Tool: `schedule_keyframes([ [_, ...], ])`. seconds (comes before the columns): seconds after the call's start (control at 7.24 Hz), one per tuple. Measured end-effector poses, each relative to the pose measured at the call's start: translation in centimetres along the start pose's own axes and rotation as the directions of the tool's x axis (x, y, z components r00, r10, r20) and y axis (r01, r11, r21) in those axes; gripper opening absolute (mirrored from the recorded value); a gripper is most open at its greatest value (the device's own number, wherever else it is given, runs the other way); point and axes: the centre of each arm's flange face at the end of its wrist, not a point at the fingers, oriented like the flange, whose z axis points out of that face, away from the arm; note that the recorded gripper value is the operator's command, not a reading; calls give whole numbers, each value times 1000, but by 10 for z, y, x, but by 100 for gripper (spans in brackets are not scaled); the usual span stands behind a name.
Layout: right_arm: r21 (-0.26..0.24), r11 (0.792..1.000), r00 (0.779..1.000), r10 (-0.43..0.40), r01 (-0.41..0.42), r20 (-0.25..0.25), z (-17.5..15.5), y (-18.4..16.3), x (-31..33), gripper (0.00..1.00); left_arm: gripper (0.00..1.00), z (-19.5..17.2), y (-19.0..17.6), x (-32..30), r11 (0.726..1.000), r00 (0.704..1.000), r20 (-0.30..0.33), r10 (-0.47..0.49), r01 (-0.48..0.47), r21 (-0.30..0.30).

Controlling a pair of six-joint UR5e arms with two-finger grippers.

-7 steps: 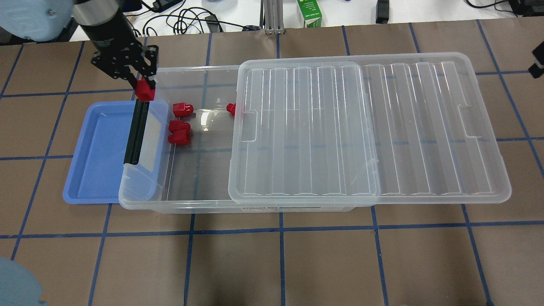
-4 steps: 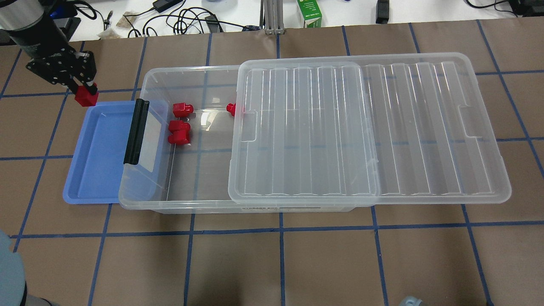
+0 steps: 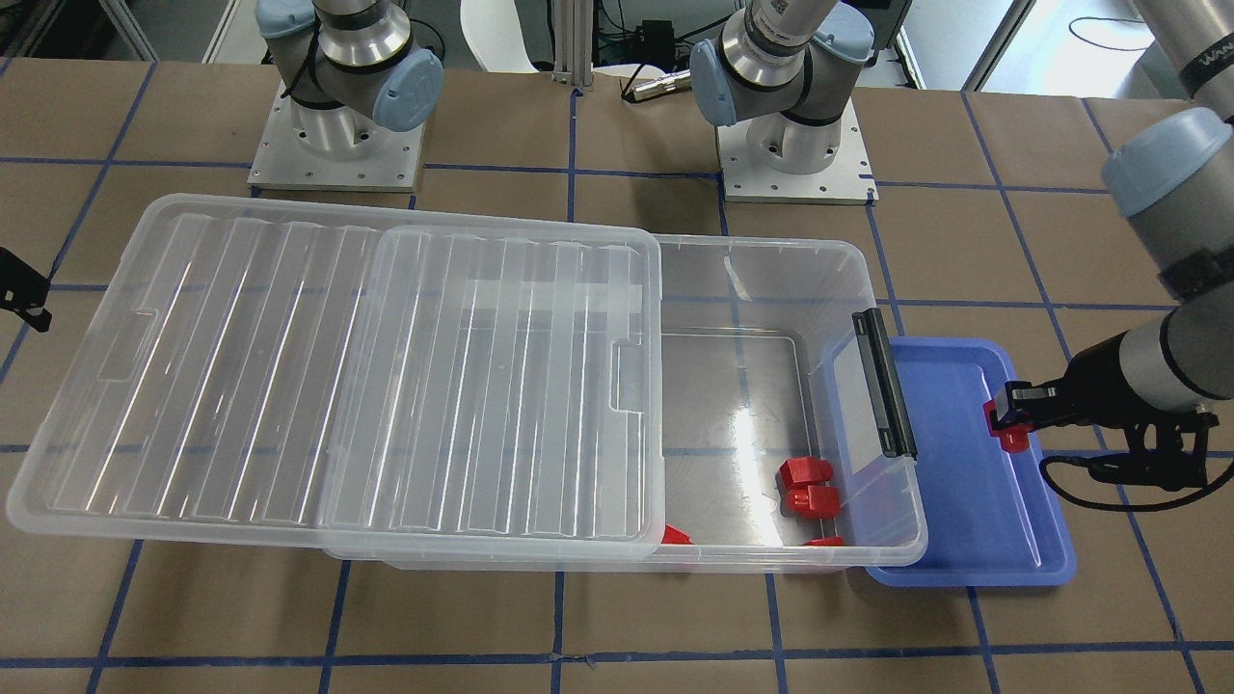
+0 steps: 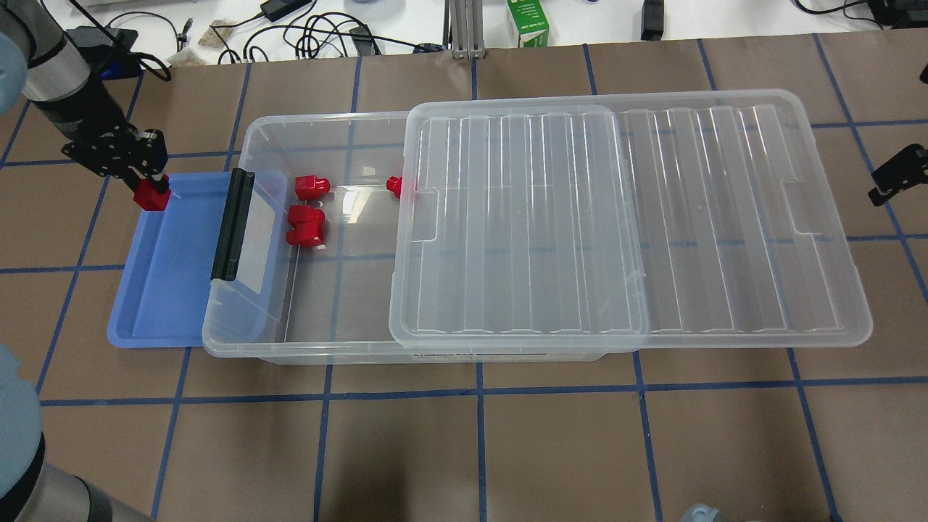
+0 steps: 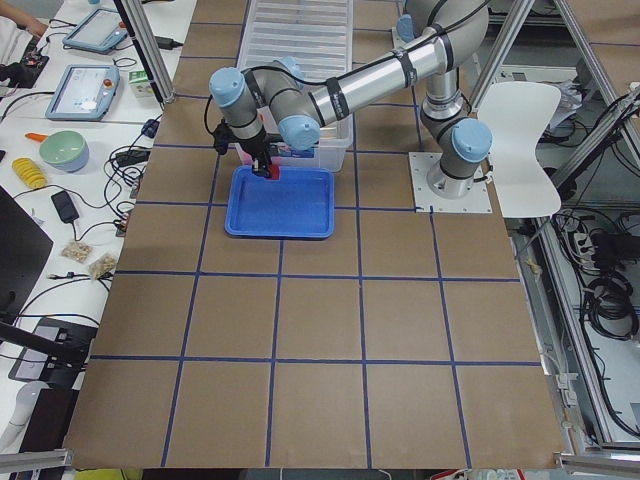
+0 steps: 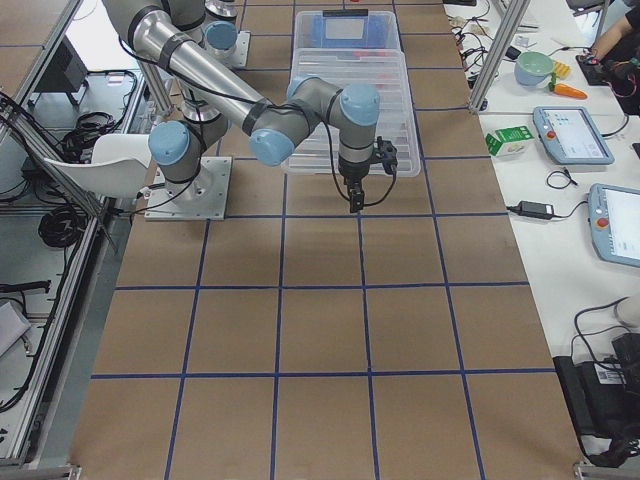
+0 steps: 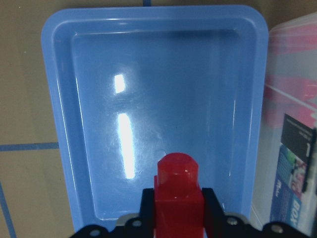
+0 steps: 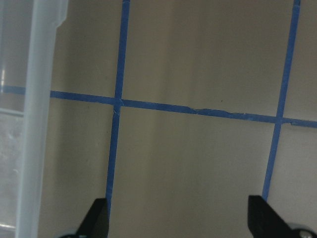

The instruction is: Place red block in blue tray from box

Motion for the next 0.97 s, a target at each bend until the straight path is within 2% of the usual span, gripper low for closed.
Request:
schedule_keyframes([
  [0.28,-2,998,998,66,-66,6,5,-2,-15,100,0,49,-10,-13,999,999,-23,-22,21,-45],
  [0.69,-3,995,995,98,-98,10,6,-17,-55,100,0,108,-18,-18,996,999,-43,-21,17,-84],
  [0.83,-2,994,994,108,-108,10,6,-22,-70,100,12,118,-19,-19,995,999,-48,-22,18,-96],
  [0.97,2,991,991,132,-132,10,5,-28,-87,100,51,124,-20,-20,994,998,-51,-26,20,-103],
])
